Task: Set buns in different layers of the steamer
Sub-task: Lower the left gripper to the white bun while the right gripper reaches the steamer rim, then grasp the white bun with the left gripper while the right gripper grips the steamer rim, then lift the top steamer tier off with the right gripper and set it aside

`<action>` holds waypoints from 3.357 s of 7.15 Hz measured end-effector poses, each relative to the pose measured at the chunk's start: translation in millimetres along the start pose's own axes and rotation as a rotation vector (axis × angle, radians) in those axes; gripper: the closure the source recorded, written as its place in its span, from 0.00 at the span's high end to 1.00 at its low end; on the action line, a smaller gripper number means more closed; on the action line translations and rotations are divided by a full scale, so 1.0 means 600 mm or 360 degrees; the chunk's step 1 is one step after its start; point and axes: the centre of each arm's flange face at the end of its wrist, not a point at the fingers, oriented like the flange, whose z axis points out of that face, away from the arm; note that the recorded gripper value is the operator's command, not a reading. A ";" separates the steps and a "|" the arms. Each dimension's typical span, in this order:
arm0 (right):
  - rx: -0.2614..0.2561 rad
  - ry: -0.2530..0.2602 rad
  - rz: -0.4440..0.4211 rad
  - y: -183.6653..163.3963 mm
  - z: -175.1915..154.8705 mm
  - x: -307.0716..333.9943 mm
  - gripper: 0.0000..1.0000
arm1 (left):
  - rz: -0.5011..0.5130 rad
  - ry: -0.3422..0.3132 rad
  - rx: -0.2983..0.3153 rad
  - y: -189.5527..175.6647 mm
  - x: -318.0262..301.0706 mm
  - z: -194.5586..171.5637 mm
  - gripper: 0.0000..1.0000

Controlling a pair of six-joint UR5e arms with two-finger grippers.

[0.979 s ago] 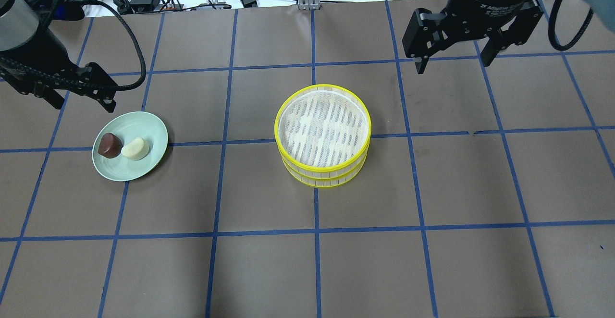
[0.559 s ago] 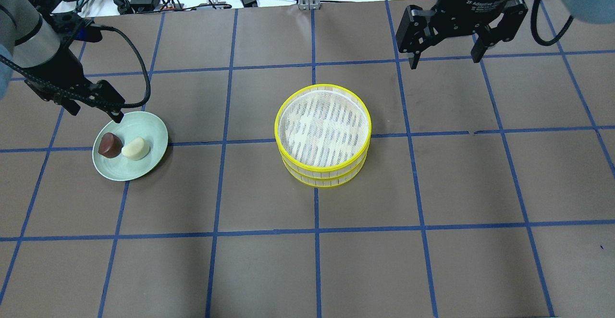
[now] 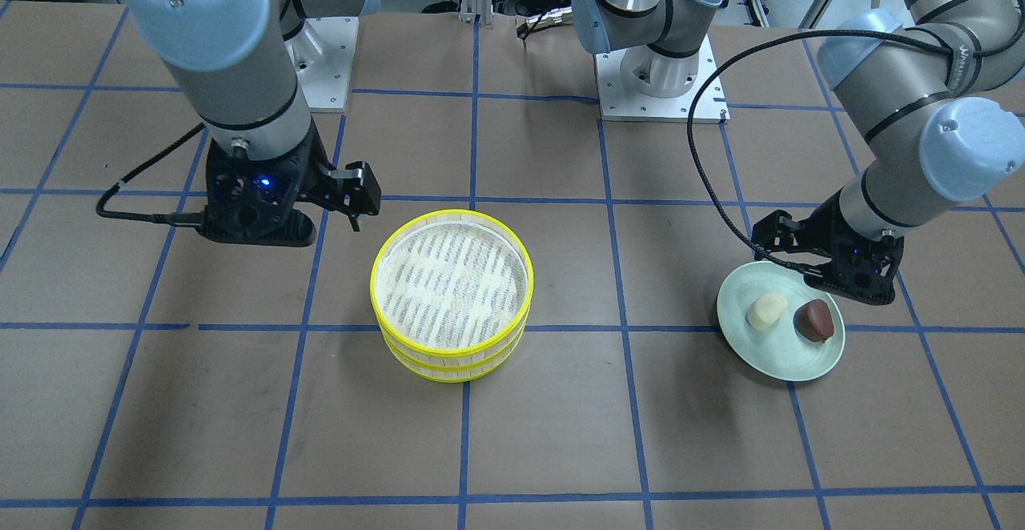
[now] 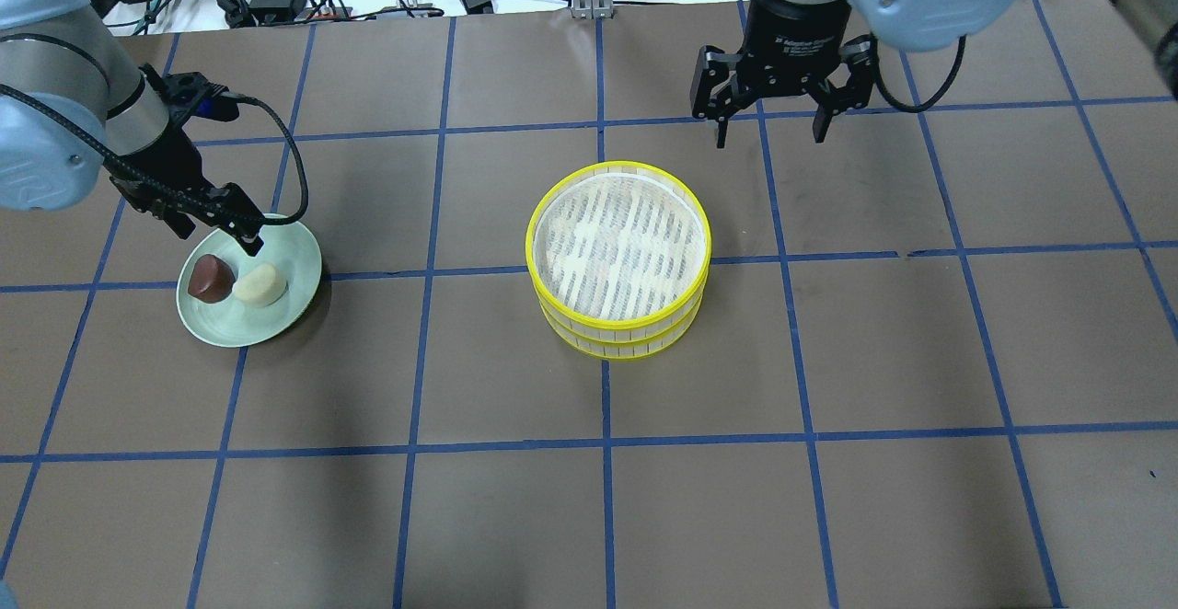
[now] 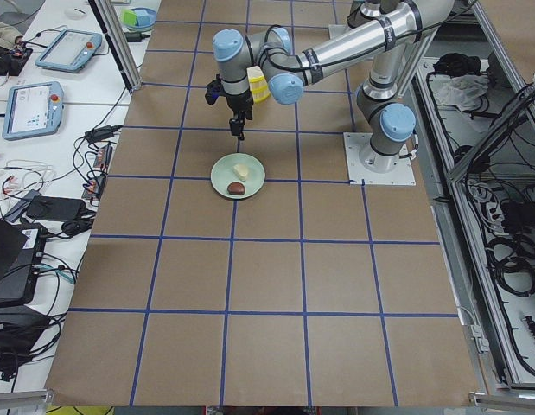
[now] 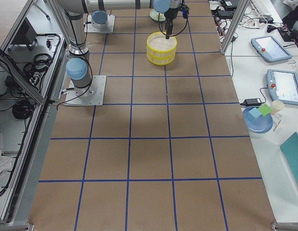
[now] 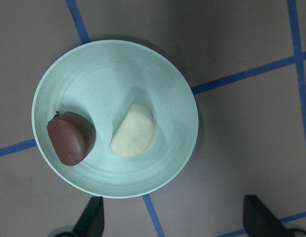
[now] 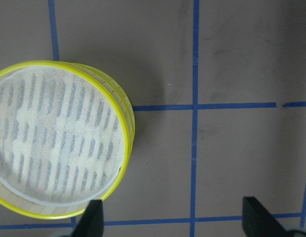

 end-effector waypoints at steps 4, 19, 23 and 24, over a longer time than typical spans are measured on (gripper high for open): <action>-0.0105 0.0034 -0.0038 0.006 0.158 -0.053 0.90 | 0.0220 0.0061 -0.0073 -0.036 -0.045 0.100 1.00; -0.0043 -0.0030 0.0014 0.039 0.074 0.024 0.00 | 0.0347 -0.0029 0.0004 -0.078 -0.051 0.073 0.00; -0.0004 -0.0005 -0.0025 0.130 -0.104 0.197 0.00 | 0.0000 -0.0055 0.0258 -0.134 0.205 -0.040 0.00; -0.0008 -0.0005 -0.0048 0.139 -0.115 0.218 0.00 | -0.0016 -0.0008 0.0298 -0.147 0.283 -0.043 0.00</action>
